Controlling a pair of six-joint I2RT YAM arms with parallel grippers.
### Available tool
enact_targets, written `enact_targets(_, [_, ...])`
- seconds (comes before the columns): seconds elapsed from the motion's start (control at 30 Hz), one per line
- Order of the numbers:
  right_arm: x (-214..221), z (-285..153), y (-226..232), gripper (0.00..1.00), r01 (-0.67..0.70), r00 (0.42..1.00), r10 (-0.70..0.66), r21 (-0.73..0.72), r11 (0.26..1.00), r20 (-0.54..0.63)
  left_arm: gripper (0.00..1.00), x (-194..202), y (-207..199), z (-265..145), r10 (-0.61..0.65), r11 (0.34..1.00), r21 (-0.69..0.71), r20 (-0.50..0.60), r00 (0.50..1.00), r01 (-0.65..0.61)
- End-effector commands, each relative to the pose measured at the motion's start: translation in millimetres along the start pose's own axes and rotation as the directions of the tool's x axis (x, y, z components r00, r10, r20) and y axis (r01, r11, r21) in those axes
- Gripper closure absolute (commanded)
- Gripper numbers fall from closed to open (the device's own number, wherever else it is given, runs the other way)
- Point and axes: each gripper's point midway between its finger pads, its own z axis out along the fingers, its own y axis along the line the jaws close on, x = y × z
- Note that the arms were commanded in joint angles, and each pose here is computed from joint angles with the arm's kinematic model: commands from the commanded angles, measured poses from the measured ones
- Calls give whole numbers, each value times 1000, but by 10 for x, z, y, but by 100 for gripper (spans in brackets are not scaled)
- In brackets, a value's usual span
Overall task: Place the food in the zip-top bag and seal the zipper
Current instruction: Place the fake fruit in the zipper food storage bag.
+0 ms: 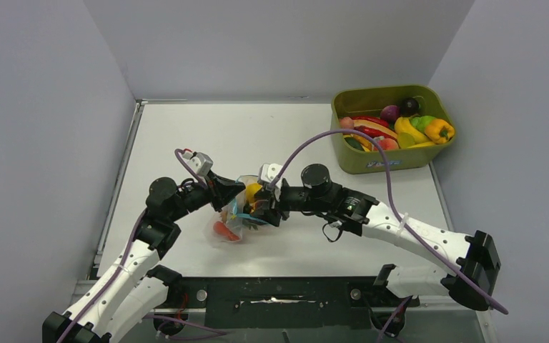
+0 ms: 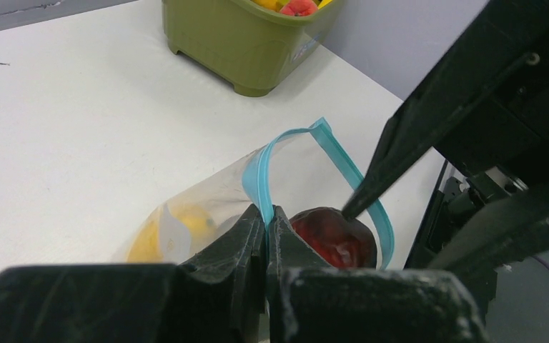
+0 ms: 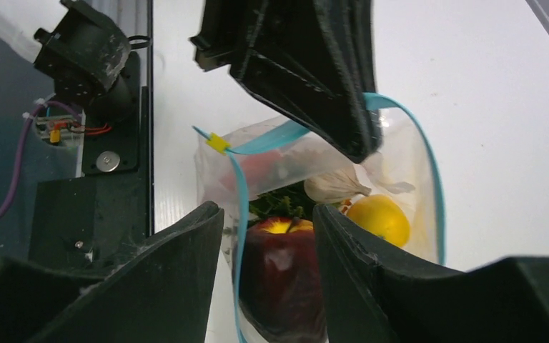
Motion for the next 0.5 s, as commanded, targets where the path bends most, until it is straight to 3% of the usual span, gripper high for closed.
enact_targets(0.0, [-145,136,214,50,104,994,-100,-65,992,51,100,-280,-152,5,44,997,54,84,996,-48])
enact_targets(0.27, [115,367,158,53,131,990,-133,-43,990,-50,100,-276,-162,-5,37,998,57,90,995,-42])
enact_targets(0.43, [99,374,152,92,128,990,-129,-36,991,-53,100,-296,-180,-18,38,997,60,96,995,-44])
enact_targets(0.47, [73,366,160,96,126,991,-128,-38,991,-42,100,-300,-182,-25,47,997,58,95,994,-52])
